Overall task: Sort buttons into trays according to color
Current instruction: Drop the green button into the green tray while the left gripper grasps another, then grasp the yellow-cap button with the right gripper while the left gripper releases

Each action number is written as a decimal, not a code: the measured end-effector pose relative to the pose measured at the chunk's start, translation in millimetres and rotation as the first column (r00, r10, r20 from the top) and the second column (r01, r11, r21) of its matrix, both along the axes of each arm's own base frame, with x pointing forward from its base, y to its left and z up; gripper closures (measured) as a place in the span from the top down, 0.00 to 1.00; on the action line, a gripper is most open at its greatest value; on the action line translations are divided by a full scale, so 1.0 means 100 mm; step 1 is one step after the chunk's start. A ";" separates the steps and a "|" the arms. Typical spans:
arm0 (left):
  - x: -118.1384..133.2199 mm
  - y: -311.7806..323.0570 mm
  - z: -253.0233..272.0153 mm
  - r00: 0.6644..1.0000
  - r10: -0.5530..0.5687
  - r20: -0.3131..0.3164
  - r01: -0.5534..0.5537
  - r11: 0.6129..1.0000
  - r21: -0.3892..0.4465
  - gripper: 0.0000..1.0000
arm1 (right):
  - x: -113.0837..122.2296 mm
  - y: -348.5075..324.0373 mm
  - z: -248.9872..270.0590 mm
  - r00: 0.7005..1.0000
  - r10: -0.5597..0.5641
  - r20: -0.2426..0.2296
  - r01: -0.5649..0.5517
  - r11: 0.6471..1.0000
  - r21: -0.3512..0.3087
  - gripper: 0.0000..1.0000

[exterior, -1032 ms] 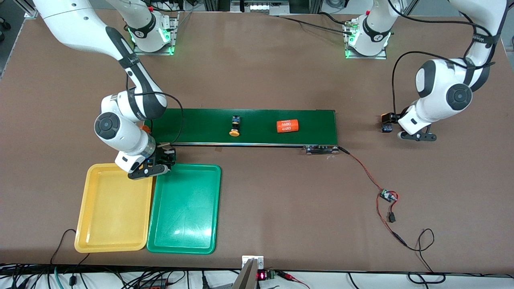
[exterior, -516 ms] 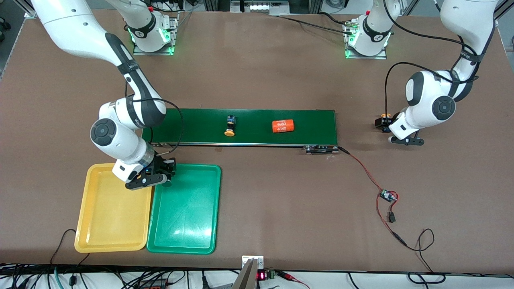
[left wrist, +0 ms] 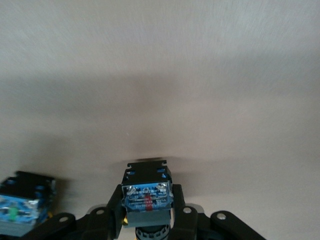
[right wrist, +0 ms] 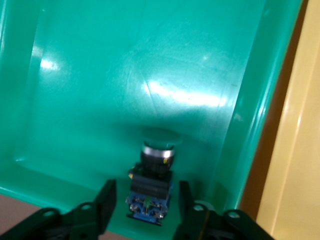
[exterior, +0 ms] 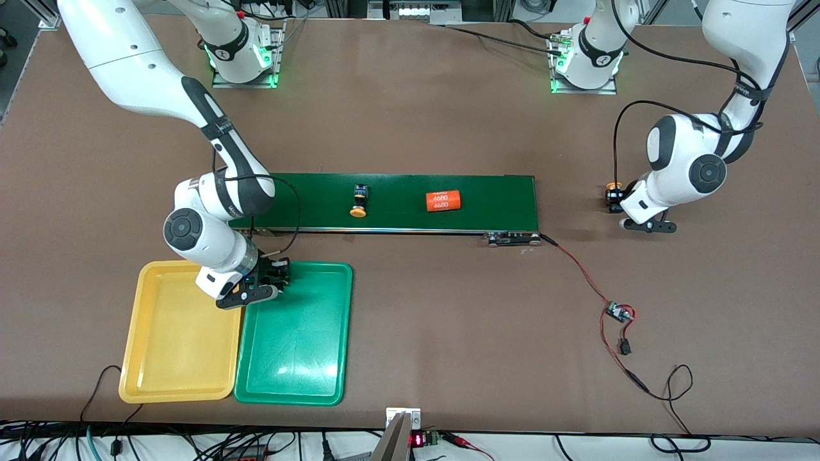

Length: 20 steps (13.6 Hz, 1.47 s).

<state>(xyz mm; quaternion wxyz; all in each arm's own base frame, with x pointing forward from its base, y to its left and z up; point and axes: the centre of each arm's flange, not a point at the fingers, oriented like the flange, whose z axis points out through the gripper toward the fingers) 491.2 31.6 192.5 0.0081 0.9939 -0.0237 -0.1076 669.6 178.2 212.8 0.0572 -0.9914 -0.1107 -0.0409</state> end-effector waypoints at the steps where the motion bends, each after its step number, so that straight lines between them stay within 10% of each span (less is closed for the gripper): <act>1: 0.07 0.01 0.14 1.000 0.000 -0.003 0.000 1.000 0.002 0.41 | 0.01 0.00 0.01 1.000 0.000 0.009 0.000 1.000 0.002 0.75; 5: 0.46 -0.19 0.92 0.999 -0.040 -0.037 0.040 0.999 0.003 0.41 | 0.02 0.01 0.08 1.000 0.002 0.014 -0.002 1.000 -0.001 0.84; 10: 0.68 -1.45 1.58 0.998 -0.063 -0.003 0.063 0.998 -0.021 0.41 | -0.16 -0.14 0.55 0.995 0.002 -0.096 -0.008 0.998 -0.064 1.00; 20: 0.35 -2.97 0.75 0.999 -0.012 -0.037 0.006 0.989 -0.150 0.41 | -1.16 0.29 0.98 0.976 -0.161 -0.148 0.146 0.984 -0.105 1.00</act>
